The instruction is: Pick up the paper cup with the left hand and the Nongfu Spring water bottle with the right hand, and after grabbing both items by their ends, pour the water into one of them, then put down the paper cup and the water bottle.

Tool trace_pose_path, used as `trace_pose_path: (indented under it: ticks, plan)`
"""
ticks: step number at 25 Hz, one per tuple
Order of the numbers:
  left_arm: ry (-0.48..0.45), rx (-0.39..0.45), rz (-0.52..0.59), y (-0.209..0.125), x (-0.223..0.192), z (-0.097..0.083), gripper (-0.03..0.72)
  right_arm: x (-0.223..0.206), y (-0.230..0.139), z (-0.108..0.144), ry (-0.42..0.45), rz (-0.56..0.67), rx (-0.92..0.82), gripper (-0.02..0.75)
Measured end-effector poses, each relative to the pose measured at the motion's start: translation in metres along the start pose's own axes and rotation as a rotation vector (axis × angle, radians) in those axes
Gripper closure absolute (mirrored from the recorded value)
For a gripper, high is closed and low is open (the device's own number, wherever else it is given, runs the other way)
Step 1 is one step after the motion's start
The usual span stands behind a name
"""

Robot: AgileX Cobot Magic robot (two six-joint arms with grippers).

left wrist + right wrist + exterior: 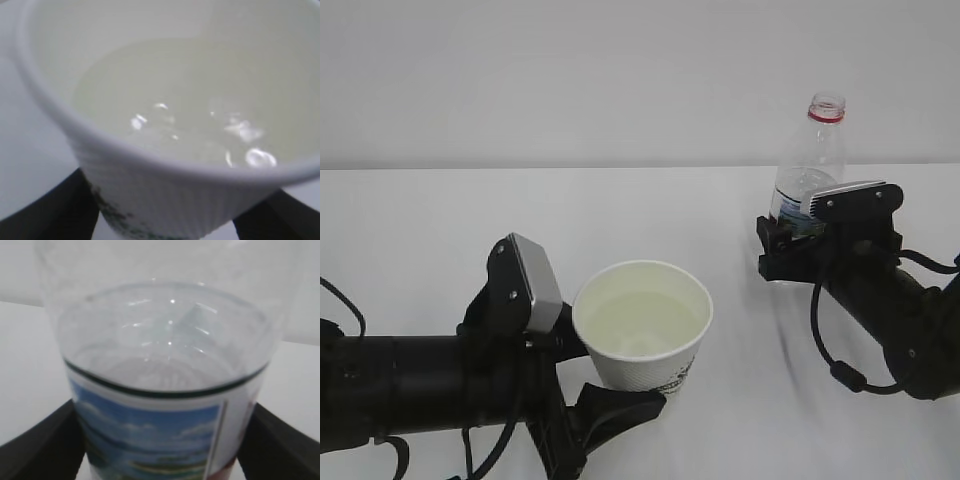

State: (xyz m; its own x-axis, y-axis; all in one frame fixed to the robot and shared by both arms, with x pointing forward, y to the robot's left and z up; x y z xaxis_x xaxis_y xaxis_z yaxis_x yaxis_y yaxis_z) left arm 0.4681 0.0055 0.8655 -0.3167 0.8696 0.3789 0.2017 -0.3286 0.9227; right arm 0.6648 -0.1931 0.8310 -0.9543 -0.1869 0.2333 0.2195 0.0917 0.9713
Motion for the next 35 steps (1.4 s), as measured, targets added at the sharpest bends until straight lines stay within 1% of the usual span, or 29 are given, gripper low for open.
trace_pose_path:
  ticks: [5,10,16,23,35]
  plan:
    - [0.001,-0.001,0.004,-0.001,0.000,0.000,0.136,0.002,0.001,0.000,0.000,0.000,-0.004,0.076]
    - [0.011,-0.006,0.005,-0.001,0.000,0.002,0.136,0.005,0.021,-0.001,-0.001,-0.046,-0.010,0.076]
    - [0.012,-0.012,0.005,-0.001,0.000,0.002,0.137,0.013,0.030,-0.002,0.000,-0.060,-0.012,0.076]
    - [0.014,-0.013,0.004,-0.001,0.000,0.003,0.137,0.029,0.031,-0.002,0.006,-0.049,-0.036,0.076]
    - [0.021,-0.008,0.002,0.000,0.000,0.004,0.137,0.061,0.046,0.000,0.031,-0.066,-0.058,0.077]
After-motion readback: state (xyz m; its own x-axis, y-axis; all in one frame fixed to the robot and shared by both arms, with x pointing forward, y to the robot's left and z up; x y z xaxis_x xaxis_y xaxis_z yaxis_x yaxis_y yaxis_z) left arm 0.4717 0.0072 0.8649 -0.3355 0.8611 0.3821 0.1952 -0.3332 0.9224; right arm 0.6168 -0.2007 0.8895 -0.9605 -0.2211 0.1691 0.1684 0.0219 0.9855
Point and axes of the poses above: a point on each arm's last joint axis where the gripper is mounted, x pointing back along that axis away from the gripper, z along the wrist's bending axis when the last joint is at zero, y = z × x, the point moved 10 cm from there along -x, pointing out along that axis toward the gripper, and after that the axes turned 1 degree about -x, right-handed, at the moved point
